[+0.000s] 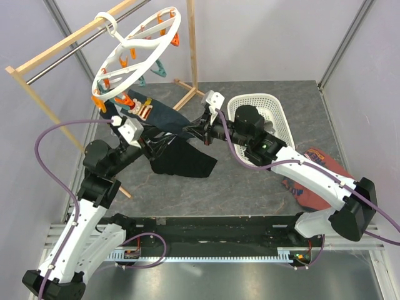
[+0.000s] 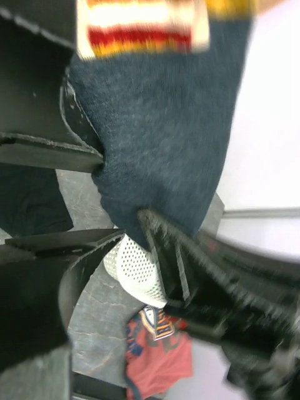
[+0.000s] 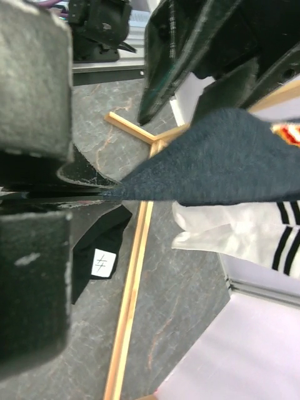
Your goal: Remove the socks clipped to the hanger
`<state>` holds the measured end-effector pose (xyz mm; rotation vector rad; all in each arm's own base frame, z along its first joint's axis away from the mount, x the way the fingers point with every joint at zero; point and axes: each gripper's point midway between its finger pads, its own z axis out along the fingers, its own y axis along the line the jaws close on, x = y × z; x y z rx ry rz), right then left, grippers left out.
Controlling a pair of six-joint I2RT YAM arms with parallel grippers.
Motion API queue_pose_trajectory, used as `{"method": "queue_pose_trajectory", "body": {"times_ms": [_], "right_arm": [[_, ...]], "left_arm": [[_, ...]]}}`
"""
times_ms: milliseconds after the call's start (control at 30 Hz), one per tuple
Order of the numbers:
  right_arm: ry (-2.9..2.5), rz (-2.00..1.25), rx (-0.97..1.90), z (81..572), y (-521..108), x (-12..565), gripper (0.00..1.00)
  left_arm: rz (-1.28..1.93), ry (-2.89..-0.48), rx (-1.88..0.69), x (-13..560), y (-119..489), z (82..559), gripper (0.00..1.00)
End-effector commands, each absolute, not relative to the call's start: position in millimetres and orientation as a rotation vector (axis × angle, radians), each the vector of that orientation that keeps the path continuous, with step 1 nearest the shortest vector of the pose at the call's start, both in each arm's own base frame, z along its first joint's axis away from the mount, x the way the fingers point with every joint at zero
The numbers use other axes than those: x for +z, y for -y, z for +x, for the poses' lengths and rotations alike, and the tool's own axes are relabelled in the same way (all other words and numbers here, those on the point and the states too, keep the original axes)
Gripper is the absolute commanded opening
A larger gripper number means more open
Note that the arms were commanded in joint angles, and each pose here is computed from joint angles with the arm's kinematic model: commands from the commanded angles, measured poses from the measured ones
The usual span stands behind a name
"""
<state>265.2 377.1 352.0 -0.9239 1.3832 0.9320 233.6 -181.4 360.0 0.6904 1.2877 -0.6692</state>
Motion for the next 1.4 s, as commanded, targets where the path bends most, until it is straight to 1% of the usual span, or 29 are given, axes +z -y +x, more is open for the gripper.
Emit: {"method": "queue_pose_trajectory", "body": {"times_ms": [0, 100, 200, 400, 567, 833, 1000, 1100, 1233, 1367], "right_arm": [[-1.293, -0.748, 0.976, 263, -365, 380, 0.00], [-1.274, -0.710, 0.980, 266, -364, 384, 0.00], [-1.290, -0.713, 1.011, 267, -370, 381, 0.00], [-1.303, -0.706, 1.060, 269, -380, 383, 0.00], [-1.294, -0.710, 1.083, 270, -386, 389, 0.00], [-1.300, -0.734, 1.148, 274, -397, 396, 0.00], [-1.303, -0.735, 1.172, 281, -398, 398, 0.00], [-1.300, -0.728, 1.176, 286, -397, 401, 0.00], [-1.319, -0.722, 1.198, 294, -398, 399, 0.00], [-1.324, -0.699, 1.206, 306, -397, 400, 0.00]], "left_arm": [[0.480, -1.405, -0.664, 376, 165, 247, 0.53], [0.440, -1.430, -0.658, 378, 160, 245, 0.63], [0.422, -1.416, -0.680, 384, 158, 237, 0.66], [0.300, -1.431, -0.654, 396, 139, 227, 0.66], [0.270, -1.464, -0.616, 401, 132, 229, 0.66], [0.201, -1.460, -0.548, 414, 112, 232, 0.68], [0.156, -1.501, -0.577, 404, 105, 241, 0.68], [0.151, -1.492, -0.628, 404, 104, 238, 0.68], [0.172, -1.459, -0.650, 417, 107, 232, 0.68], [0.254, -1.407, -0.683, 441, 116, 213, 0.70]]}}
